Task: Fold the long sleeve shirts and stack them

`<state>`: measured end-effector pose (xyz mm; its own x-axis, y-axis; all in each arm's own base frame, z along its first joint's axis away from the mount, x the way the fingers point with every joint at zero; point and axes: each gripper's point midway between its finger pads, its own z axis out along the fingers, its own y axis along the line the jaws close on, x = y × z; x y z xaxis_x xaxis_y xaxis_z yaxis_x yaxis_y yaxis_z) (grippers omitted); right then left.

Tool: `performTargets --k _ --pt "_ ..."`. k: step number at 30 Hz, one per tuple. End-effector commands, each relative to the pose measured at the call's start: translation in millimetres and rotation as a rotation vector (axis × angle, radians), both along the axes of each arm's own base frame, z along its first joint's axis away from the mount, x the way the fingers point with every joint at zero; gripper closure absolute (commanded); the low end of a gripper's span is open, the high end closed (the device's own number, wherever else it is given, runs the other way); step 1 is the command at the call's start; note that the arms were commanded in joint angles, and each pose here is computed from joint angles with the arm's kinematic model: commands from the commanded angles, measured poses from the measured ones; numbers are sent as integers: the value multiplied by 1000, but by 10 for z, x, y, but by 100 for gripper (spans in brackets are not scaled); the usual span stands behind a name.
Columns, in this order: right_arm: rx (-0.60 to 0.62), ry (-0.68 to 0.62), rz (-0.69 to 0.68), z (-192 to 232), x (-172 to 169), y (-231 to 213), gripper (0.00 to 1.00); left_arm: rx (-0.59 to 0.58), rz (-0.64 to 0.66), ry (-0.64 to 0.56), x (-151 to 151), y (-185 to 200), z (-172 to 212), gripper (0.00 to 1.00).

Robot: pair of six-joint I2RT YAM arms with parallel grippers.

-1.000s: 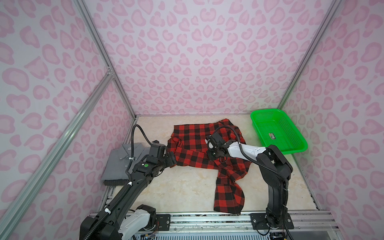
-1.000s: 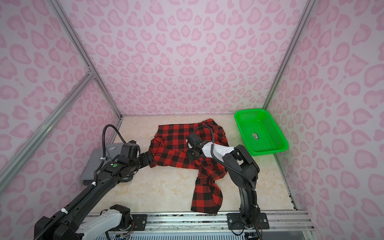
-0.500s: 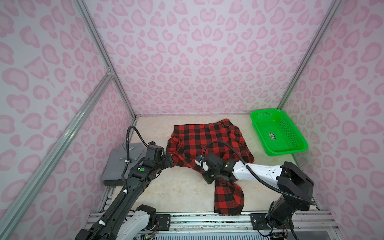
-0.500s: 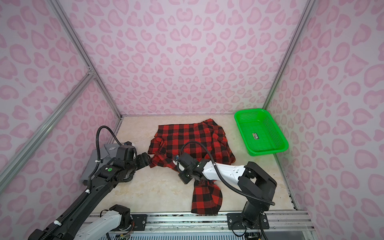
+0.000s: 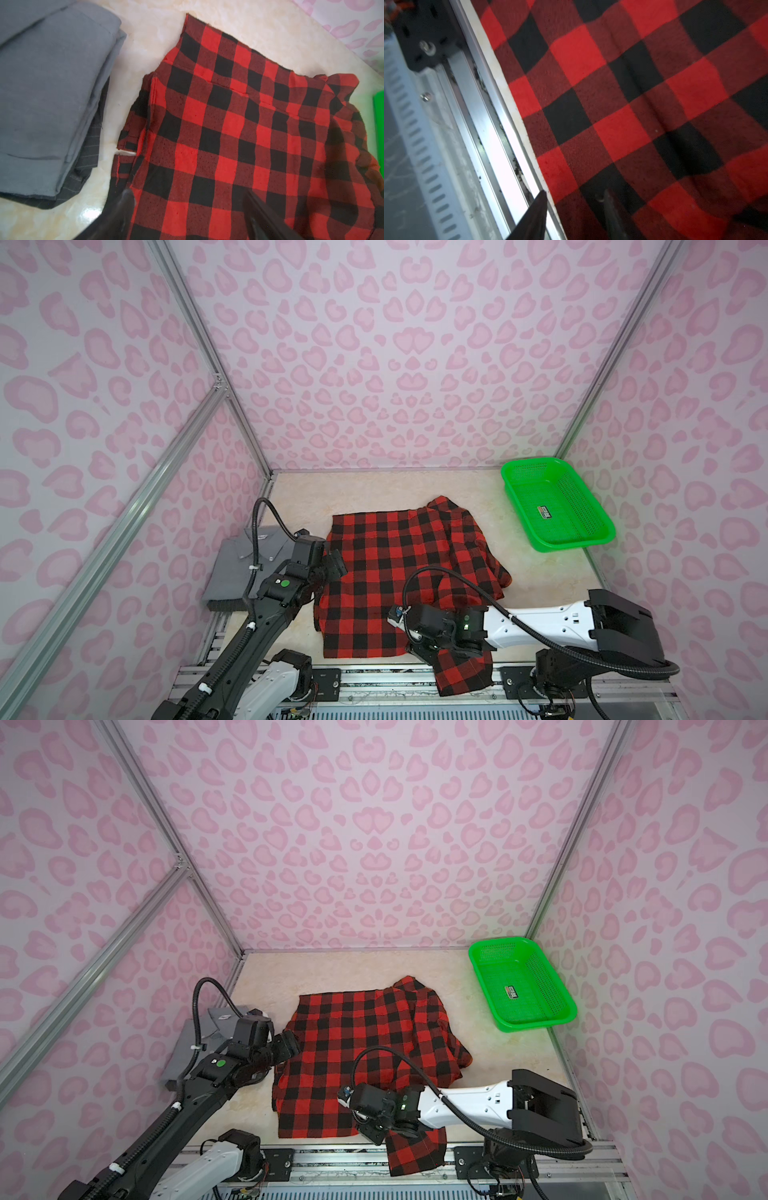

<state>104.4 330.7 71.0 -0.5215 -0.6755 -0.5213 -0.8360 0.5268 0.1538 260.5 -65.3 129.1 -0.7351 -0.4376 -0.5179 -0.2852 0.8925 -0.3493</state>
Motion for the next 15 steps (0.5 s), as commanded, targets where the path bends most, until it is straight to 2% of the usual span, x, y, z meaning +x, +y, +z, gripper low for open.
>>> performTargets --k 1,4,7,15 --pt "94 9 -259 354 463 -186 50 -92 -9 9 56 -153 -85 17" --pt "145 -30 -501 602 1016 -564 47 -133 -32 41 113 -266 -193 18" --pt "113 -16 -656 606 1403 -865 48 -134 -50 72 181 -341 -301 18" --pt "-32 132 -910 -31 1959 -1283 50 -93 -85 180 383 -451 -673 19"
